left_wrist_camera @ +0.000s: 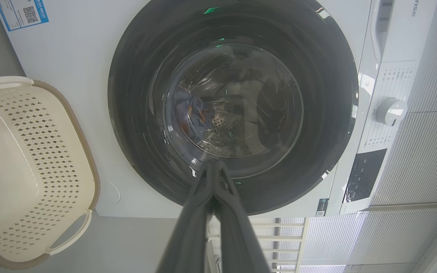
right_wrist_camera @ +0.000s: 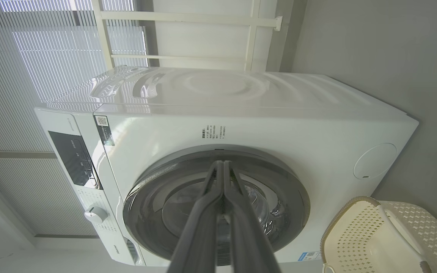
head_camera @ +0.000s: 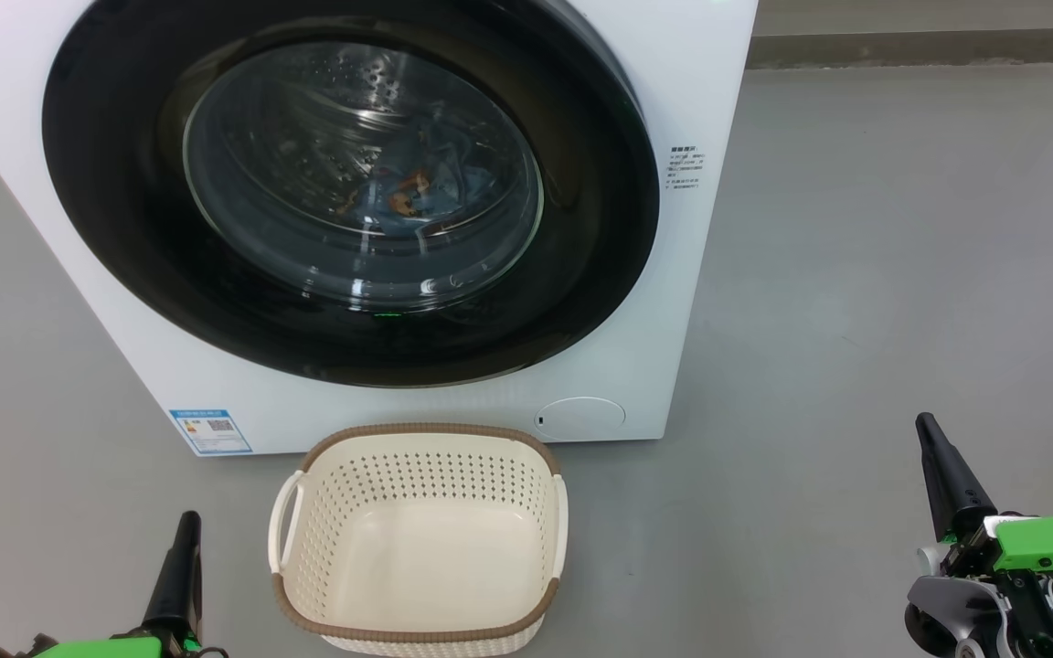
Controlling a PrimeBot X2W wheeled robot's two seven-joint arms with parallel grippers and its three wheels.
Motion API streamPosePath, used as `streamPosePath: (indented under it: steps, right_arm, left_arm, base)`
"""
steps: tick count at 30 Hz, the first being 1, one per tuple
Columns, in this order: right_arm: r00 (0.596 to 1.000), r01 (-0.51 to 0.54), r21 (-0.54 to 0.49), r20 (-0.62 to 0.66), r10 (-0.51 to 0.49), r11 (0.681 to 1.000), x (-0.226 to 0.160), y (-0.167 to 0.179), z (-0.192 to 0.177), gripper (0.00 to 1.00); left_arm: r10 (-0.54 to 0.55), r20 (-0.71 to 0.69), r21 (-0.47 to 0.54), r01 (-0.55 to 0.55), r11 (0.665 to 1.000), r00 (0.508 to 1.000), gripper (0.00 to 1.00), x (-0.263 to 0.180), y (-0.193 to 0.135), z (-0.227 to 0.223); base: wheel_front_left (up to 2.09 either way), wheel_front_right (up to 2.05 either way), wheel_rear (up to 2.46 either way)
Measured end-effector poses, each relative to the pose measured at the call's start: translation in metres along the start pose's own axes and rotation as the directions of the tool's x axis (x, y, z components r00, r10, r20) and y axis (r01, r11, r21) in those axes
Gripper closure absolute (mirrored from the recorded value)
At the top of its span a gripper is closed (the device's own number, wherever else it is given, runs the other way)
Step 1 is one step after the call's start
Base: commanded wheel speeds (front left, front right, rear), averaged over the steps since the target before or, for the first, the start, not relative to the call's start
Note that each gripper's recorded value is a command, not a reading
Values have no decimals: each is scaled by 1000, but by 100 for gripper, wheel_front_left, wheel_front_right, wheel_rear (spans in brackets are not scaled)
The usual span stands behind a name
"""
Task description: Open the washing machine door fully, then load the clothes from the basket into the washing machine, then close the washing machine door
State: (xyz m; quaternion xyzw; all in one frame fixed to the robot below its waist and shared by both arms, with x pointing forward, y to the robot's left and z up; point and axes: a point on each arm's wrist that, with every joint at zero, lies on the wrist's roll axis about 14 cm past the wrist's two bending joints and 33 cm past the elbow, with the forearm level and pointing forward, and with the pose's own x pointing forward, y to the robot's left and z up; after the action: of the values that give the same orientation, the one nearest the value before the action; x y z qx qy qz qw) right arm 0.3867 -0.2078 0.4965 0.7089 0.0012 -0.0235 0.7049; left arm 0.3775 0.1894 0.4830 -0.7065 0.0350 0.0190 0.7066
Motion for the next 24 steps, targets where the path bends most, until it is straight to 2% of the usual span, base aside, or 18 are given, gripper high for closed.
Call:
streamPosePath:
  steps: [24]
  right_arm:
    - [1000, 0, 1, -6, 0, 1000, 0, 0, -1, 100]
  left_arm:
    - [0, 0, 0, 0, 1000, 1000, 100, 0, 0, 0]
  base:
    - [0, 0, 0]
